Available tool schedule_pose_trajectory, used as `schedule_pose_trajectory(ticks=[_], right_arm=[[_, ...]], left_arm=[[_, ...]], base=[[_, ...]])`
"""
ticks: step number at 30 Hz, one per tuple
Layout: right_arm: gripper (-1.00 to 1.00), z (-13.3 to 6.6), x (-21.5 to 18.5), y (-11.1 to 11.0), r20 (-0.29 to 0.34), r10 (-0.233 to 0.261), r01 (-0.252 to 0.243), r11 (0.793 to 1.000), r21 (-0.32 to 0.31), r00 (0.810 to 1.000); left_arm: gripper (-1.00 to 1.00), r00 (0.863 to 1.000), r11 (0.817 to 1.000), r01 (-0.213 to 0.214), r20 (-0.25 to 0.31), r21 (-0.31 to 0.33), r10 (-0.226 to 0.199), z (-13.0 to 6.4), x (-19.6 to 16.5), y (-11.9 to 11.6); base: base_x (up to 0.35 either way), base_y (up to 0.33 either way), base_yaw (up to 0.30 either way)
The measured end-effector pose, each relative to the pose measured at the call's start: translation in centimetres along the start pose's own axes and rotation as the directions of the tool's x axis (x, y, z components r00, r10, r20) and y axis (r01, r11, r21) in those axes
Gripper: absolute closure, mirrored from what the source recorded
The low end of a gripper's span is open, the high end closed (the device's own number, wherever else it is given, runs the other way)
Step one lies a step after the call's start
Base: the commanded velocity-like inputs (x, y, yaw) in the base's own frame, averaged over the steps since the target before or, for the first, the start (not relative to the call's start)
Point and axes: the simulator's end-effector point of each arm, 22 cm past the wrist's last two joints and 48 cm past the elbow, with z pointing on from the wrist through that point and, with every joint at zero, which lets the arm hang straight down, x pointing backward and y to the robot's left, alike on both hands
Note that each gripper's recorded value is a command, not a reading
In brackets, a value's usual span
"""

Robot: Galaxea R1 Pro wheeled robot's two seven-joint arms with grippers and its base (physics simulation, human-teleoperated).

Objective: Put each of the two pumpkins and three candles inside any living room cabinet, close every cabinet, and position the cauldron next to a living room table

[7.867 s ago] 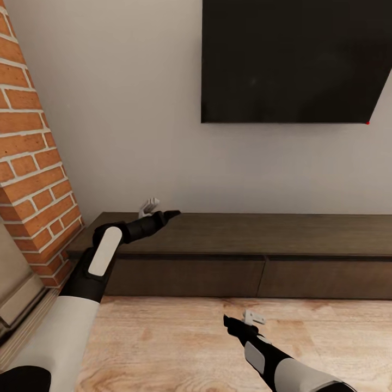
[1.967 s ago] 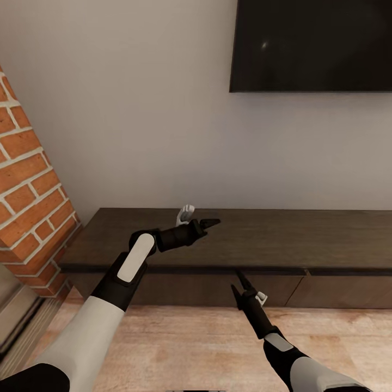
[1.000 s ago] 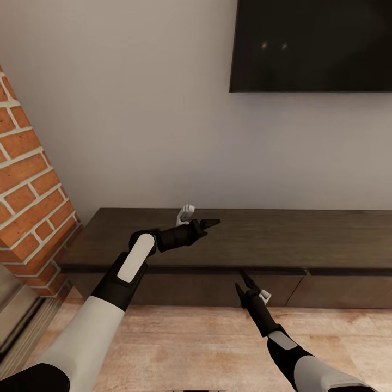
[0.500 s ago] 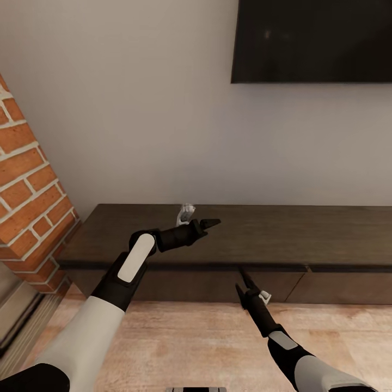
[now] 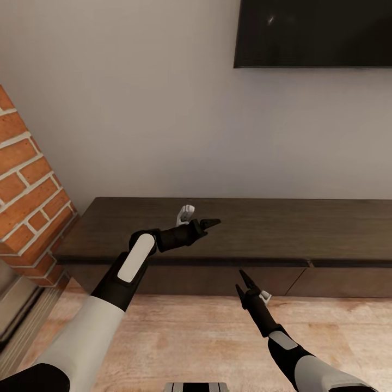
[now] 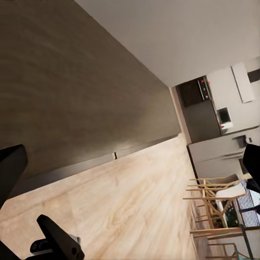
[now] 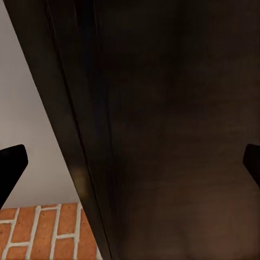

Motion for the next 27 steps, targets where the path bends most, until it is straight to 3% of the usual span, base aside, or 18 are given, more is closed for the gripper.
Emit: schedule_pose_trajectory(ticks=[5, 13, 27], right_arm=[[-1.0, 0.0, 0.02, 0.0, -0.001, 0.0, 0.0, 1.0, 0.0, 1.0], [-1.0, 0.03, 0.1, 0.07, -0.002, 0.001, -0.001, 1.0, -0.002, 1.0], [-1.0, -0.03, 0.15, 0.07, -0.003, 0.001, -0.001, 1.0, -0.004, 1.0]], left_arm=[[-1.0, 1.0, 1.0, -0.001, 0.0, 0.0, 0.001, 0.01, 0.01, -0.01], [-1.0, 1.0, 1.0, -0.001, 0.0, 0.001, 0.001, 0.03, 0.02, -0.06], [-1.0, 1.0, 1.0, -0.001, 0.0, 0.001, 0.001, 0.07, 0.05, -0.06]], base=[[0.033, 0.0, 0.0], [0.229, 0.0, 0.0], [0.013, 0.0, 0.0]])
